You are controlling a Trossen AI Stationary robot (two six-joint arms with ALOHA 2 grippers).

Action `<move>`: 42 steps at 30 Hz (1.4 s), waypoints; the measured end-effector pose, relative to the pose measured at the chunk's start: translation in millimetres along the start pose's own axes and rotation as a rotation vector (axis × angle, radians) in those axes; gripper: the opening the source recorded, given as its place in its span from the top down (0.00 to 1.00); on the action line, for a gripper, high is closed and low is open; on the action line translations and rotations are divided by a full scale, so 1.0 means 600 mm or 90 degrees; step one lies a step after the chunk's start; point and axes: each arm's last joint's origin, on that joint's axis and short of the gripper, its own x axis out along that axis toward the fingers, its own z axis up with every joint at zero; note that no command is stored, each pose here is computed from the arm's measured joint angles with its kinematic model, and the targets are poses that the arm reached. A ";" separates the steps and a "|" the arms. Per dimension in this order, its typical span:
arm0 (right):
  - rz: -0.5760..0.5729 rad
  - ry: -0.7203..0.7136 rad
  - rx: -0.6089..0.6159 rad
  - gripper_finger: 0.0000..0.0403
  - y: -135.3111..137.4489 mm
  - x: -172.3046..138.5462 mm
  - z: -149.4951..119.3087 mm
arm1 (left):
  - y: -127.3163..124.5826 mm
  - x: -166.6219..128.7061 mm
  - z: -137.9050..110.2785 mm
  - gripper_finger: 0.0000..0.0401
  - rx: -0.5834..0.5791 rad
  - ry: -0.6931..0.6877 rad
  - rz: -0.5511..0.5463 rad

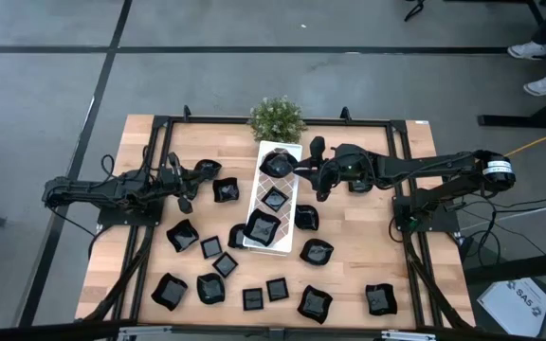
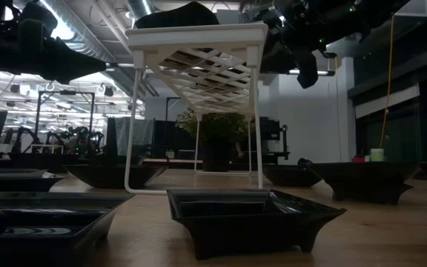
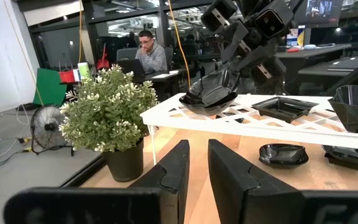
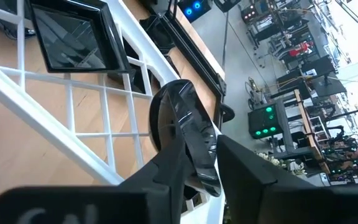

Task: Pick & Place Mini shaped plates
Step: Stack the leaf shaped plate on top of the leaf shaped plate on the shelf

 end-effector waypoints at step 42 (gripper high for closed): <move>-0.046 0.071 0.246 0.99 0.008 -0.024 0.017 | 0.000 0.000 0.000 0.87 0.000 0.000 0.000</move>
